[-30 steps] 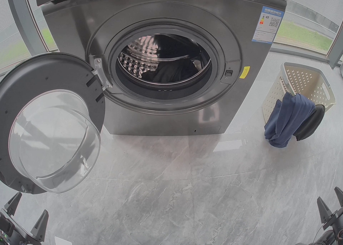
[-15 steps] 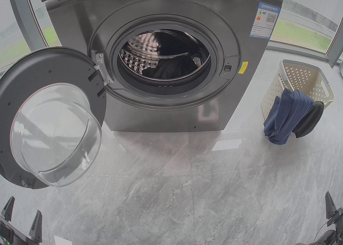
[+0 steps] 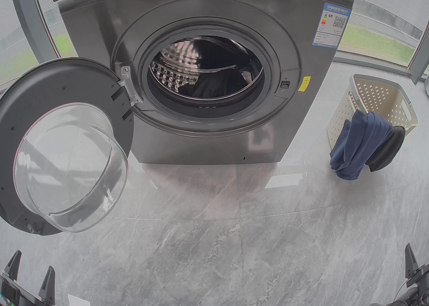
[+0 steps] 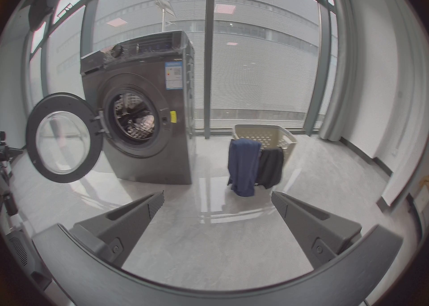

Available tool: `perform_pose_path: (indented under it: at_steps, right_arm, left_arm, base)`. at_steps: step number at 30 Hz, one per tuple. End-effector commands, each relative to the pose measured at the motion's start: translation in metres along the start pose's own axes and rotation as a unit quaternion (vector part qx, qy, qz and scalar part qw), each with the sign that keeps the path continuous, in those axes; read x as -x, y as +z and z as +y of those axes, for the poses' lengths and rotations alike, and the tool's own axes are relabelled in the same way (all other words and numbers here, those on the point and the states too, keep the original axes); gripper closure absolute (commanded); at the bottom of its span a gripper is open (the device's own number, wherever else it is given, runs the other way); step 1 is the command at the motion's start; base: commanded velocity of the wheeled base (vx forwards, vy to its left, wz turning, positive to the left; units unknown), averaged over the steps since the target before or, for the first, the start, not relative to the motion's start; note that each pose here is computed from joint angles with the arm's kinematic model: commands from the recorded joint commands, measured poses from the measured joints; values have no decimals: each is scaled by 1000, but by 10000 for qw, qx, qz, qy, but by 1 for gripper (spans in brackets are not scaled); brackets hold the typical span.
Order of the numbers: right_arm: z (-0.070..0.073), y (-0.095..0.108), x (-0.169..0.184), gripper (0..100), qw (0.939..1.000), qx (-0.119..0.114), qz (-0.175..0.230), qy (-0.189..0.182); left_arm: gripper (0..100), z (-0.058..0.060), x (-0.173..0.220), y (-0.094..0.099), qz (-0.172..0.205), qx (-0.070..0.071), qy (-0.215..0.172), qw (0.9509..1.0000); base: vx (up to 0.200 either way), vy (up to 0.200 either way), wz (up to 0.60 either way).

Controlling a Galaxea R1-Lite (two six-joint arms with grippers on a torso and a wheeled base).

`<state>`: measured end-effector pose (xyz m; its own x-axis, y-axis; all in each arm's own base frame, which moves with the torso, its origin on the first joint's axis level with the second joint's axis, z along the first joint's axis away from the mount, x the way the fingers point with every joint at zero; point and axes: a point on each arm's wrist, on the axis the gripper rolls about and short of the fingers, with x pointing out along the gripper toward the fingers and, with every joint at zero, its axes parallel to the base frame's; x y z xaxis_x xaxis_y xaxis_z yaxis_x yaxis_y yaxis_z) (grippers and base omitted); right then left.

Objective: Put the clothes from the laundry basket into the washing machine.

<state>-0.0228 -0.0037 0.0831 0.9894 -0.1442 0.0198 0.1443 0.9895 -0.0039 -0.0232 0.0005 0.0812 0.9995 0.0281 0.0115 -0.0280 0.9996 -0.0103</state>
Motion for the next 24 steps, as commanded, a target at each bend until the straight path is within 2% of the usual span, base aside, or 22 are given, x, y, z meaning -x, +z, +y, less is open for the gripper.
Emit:
perform_pose_path:
  at_steps: [1,4,5,6,10,24]
  right_arm:
    - [-1,-1,2,0,9999,4,-44,-144]
    - [1,-2,2,0,9996,21,13,286]
    - [3,-6,1,0,9981,-23,128,608]
    - [4,-7,0,0,9966,29,131,808]
    - [3,-7,0,0,9978,-17,112,654]
    - [3,-7,1,0,9977,12,95,670]
  left_arm:
    - [0,0,-1,-5,72,71,37,9999]
    - [0,0,-1,-5,72,94,37,9999]
    - [0,0,-1,-5,80,86,37,9999]
    - [0,0,-1,-5,73,63,14,10000]
    - [0,0,-1,-5,72,86,22,9999]
    - [0,0,-1,-5,72,155,30,9998]
  base:
    - [0,-200,0]
    - [0,-200,0]
    - [0,-200,0]
    - [0,-200,0]
    - [0,-200,0]
    - [0,-200,0]
